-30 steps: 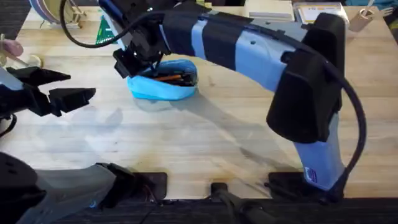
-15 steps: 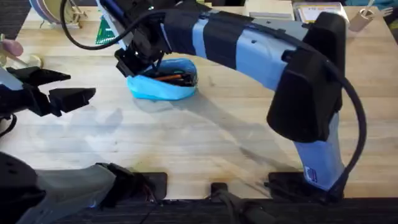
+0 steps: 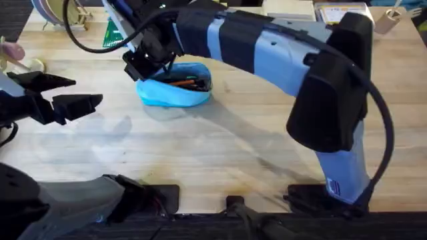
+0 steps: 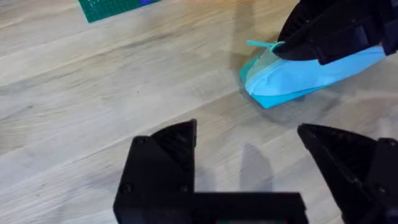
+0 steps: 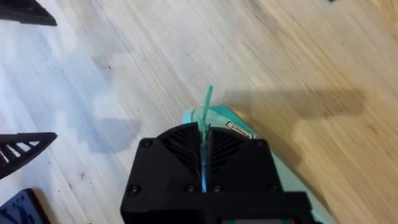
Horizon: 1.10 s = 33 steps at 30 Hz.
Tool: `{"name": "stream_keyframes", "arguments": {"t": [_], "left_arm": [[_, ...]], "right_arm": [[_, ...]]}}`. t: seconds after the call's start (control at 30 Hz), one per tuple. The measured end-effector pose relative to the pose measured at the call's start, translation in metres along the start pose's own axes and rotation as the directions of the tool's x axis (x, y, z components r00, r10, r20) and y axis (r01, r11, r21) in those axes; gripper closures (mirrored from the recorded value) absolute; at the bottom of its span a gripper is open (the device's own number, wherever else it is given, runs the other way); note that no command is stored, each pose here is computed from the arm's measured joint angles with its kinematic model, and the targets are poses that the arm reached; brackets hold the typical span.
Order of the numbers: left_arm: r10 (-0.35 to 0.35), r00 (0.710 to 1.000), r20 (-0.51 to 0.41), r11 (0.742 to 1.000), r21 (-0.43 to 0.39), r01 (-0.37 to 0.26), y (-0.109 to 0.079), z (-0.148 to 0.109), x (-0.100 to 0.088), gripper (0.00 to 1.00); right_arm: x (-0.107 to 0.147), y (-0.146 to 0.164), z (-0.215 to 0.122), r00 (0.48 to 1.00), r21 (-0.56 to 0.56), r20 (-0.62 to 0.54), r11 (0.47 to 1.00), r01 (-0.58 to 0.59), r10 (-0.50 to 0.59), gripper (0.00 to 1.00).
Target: Unzip the bag, pick up the pens from the table one at a time and place them inside, then zip the bag closed.
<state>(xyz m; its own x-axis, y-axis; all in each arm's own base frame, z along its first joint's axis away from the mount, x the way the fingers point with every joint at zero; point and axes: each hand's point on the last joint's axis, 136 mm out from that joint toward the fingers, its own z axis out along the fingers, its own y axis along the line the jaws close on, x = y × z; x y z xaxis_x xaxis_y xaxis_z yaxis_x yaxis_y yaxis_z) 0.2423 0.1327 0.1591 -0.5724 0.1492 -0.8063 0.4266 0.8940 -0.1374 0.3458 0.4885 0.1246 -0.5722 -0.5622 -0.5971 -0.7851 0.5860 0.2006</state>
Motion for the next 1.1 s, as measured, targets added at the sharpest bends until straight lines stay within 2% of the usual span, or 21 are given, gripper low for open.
{"name": "stream_keyframes", "arguments": {"t": [0.47,1.1], "left_arm": [[0.0,1.0,0.0,1.0,0.0,0.0,0.0,0.0,0.0,0.008],[-0.011,1.0,0.003,1.0,0.008,0.011,-0.0024,0.0,-0.0005,0.007]], "right_arm": [[-0.008,-0.0024,-0.0071,0.998,0.004,0.013,0.998,0.057,-0.057,0.97],[-0.004,-0.0046,-0.0095,0.992,0.006,-0.01,0.992,0.127,-0.127,0.97]]}}
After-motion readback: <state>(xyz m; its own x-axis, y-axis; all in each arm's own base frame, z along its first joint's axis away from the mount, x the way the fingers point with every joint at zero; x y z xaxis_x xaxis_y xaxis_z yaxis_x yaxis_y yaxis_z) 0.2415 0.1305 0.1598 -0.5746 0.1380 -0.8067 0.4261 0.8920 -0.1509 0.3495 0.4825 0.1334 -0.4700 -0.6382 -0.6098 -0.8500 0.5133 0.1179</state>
